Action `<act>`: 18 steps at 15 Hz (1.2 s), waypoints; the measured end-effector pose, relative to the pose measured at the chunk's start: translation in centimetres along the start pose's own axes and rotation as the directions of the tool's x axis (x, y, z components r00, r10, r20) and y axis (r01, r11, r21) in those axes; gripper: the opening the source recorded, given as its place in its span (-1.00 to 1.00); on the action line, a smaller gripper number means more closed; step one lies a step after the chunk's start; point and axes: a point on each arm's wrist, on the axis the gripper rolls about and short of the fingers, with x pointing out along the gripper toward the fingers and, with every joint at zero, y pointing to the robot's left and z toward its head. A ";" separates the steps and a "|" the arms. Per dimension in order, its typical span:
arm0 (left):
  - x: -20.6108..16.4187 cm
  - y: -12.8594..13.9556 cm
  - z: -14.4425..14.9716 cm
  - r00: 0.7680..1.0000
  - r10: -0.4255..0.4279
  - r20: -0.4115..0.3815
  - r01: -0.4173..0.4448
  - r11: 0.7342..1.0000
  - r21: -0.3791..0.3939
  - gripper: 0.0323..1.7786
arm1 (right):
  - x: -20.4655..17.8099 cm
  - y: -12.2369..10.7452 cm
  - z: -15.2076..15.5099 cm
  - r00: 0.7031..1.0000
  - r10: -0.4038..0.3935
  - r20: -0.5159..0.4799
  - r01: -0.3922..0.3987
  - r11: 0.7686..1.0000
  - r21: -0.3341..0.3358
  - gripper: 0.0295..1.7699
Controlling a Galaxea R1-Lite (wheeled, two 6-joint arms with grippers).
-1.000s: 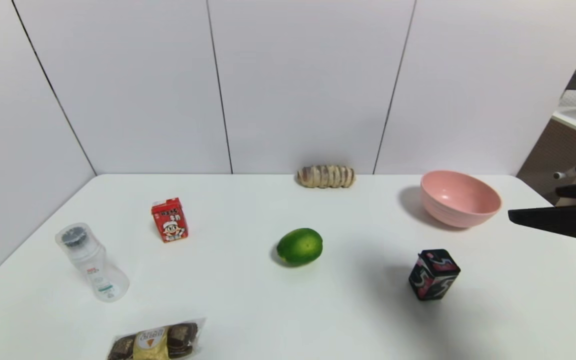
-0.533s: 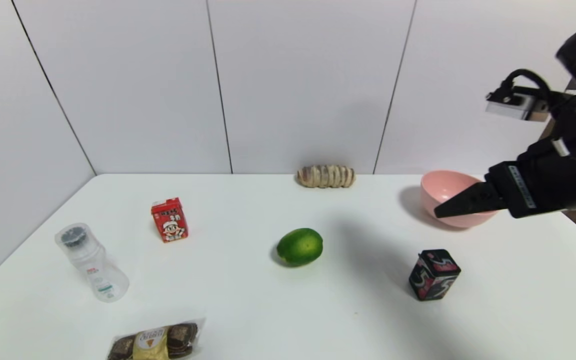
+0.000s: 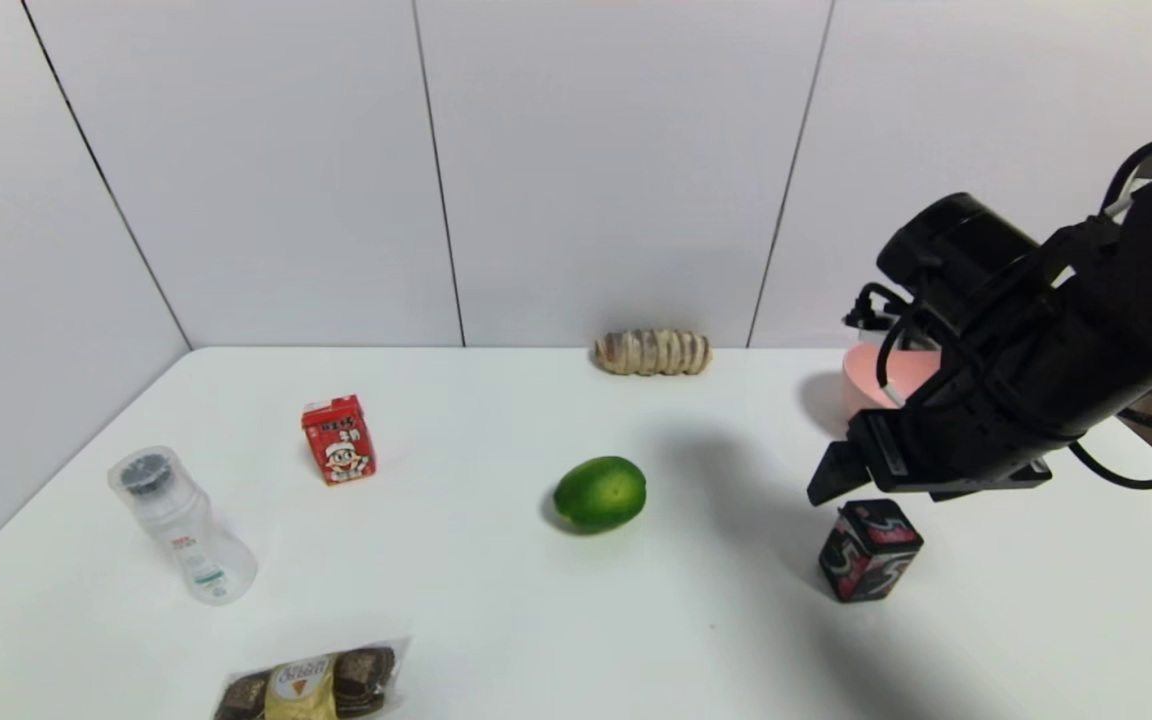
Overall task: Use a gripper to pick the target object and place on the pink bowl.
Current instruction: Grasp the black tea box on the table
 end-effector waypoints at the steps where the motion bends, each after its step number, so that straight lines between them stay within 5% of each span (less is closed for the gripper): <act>1: 0.0 0.0 0.0 1.000 0.000 0.000 0.000 1.000 0.000 1.00 | 0.7 0.1 -0.1 1.000 -0.009 -0.026 0.009 1.000 0.013 0.93; 11: 0.0 0.0 0.0 1.000 0.000 0.000 0.000 1.000 0.000 1.00 | 3.1 0.4 -1.2 0.991 -0.037 -0.125 0.038 0.999 0.006 0.93; 18: 0.0 0.0 0.0 1.000 0.000 0.000 0.000 1.000 0.000 1.00 | 3.4 0.4 -1.3 0.990 -0.040 -0.134 0.041 0.999 -0.001 -0.11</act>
